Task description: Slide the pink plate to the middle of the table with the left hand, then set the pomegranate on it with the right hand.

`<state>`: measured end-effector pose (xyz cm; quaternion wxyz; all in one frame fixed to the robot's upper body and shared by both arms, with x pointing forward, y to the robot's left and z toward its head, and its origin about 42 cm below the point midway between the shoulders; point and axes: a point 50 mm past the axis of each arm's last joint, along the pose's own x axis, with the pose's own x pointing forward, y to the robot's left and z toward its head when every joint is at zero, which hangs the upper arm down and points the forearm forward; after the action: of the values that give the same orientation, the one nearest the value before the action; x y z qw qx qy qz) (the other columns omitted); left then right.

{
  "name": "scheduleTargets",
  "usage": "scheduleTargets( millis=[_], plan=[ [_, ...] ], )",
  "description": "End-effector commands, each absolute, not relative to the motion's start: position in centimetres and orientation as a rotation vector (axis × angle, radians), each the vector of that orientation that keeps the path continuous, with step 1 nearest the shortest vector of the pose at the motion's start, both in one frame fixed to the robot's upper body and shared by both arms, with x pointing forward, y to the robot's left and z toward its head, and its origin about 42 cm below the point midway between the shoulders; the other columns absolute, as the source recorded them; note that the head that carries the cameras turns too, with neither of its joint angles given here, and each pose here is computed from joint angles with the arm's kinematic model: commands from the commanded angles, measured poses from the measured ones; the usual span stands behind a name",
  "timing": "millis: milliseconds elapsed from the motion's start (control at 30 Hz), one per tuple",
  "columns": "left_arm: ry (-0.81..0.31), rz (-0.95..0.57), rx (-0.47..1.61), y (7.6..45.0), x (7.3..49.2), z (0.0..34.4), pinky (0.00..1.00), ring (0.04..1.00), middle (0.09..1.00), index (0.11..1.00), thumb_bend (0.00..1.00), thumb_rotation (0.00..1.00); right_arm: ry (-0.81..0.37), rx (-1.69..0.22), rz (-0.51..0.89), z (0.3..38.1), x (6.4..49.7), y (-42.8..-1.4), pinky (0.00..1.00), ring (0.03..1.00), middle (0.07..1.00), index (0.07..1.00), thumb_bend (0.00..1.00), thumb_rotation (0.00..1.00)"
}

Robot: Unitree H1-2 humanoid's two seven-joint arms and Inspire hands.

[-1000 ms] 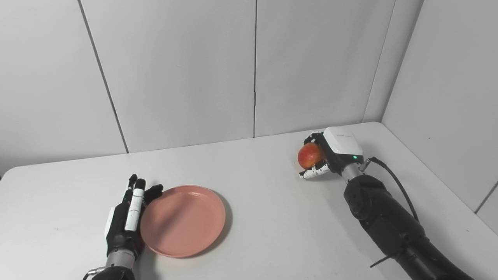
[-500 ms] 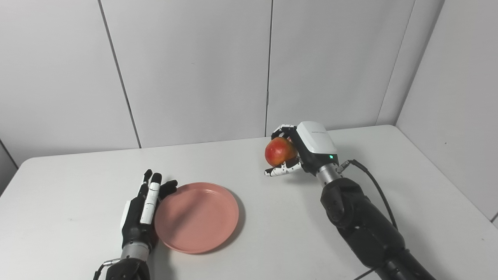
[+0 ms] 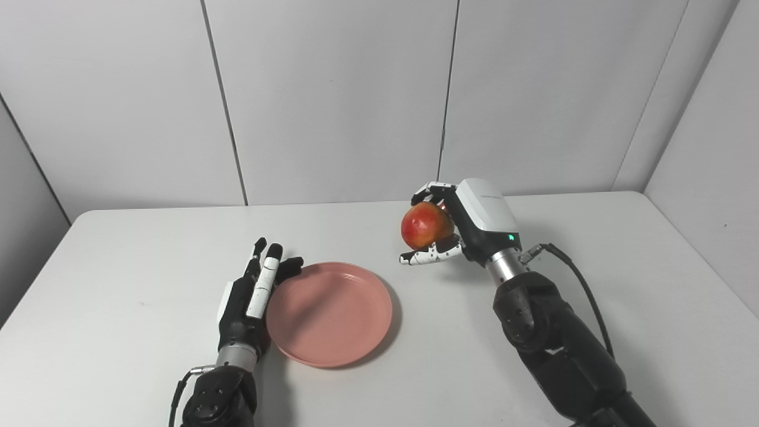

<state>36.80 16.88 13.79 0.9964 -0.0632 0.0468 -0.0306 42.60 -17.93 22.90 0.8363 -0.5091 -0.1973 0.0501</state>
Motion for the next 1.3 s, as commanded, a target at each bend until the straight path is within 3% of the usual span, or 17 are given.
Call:
scheduleTargets(
  millis=[0,367,733,1133,1267],
  plan=[
    [0.054,-0.086,-0.134,15.4,37.4,14.9,1.00,0.748,0.679,0.965,0.81,0.77,-0.523,-1.060,0.109,25.4,42.6,-17.2,0.32,0.415,0.517,0.577,0.79,0.29],
    [0.045,-0.088,-0.120,14.5,37.6,14.9,1.00,0.735,0.667,0.957,0.81,0.78,-0.571,-1.007,0.194,25.5,40.7,-13.7,0.22,0.312,0.473,0.568,0.79,0.27],
    [0.046,-0.089,-0.116,14.1,37.7,14.9,0.98,0.772,0.698,0.953,0.81,0.79,-0.581,-0.991,0.276,24.8,39.9,-11.3,0.27,0.372,0.490,0.571,0.78,0.30],
    [0.034,-0.083,-0.123,13.7,38.2,15.0,0.91,0.777,0.713,0.966,0.80,0.85,-0.508,-1.036,0.413,24.9,41.0,-9.7,0.32,0.413,0.512,0.577,0.78,0.27],
    [0.029,-0.073,-0.128,13.6,38.3,14.9,0.87,0.727,0.686,0.963,0.79,0.85,-0.487,-1.085,0.468,24.5,41.4,-9.3,0.32,0.407,0.507,0.573,0.79,0.27]
  ],
)
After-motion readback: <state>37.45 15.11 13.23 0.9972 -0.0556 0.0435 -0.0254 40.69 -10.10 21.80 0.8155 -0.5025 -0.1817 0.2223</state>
